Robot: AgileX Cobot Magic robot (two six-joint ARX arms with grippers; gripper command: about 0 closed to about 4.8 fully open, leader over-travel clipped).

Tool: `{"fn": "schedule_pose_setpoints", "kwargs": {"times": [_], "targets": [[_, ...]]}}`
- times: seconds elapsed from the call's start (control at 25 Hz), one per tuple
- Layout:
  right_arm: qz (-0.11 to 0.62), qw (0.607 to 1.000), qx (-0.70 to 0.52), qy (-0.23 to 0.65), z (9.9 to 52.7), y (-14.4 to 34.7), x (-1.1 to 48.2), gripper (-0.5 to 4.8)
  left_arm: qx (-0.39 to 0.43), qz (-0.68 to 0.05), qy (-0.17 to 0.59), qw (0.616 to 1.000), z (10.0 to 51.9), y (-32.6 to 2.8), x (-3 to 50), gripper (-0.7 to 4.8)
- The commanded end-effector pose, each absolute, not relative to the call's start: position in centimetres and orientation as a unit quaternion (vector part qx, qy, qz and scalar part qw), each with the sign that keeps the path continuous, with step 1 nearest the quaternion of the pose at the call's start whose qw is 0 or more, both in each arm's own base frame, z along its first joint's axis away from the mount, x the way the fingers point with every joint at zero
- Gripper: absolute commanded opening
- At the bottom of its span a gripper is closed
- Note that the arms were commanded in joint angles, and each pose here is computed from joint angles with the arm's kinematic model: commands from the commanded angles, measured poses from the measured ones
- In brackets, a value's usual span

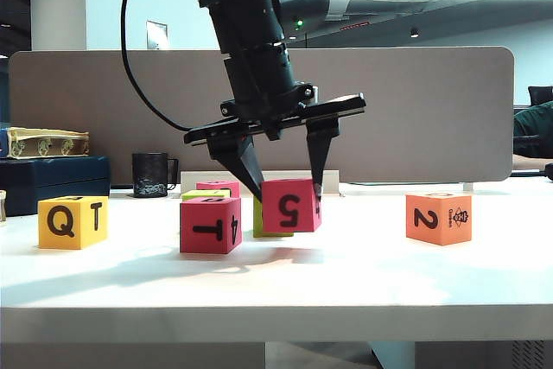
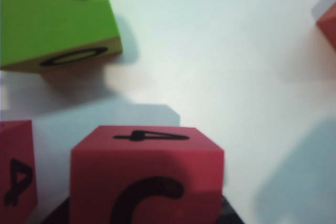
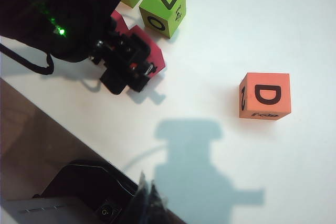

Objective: Select the appropriate blocks from the scattered letter blocks on the table and arrange them in a row to spell out "ABCD".

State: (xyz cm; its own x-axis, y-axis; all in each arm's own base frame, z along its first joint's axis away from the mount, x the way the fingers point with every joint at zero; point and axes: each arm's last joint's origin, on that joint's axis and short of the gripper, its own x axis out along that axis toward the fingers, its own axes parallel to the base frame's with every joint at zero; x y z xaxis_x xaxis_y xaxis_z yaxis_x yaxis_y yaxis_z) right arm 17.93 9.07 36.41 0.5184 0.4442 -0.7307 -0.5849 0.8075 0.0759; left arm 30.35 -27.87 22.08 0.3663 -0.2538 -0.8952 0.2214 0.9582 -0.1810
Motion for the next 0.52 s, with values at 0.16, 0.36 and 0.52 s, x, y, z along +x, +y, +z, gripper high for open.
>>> {"fn": "schedule_pose_setpoints", "kwargs": {"times": [0.16, 0.36, 0.52], "targets": [[0.298, 0.865, -0.091, 0.394, 36.47, 9.02, 17.75, -0.01, -0.038, -0.133, 0.521, 0.842, 22.52, -28.08, 30.69, 2.68], [0.298, 0.865, -0.091, 0.394, 36.48, 9.02, 17.76, -0.01, -0.021, -0.116, 0.520, 0.846, 22.36, -27.89, 30.66, 2.68], [0.298, 0.865, -0.091, 0.394, 36.48, 9.02, 17.76, -0.01, -0.007, -0.097, 0.521, 0.848, 22.24, -27.61, 30.57, 2.68]]}}
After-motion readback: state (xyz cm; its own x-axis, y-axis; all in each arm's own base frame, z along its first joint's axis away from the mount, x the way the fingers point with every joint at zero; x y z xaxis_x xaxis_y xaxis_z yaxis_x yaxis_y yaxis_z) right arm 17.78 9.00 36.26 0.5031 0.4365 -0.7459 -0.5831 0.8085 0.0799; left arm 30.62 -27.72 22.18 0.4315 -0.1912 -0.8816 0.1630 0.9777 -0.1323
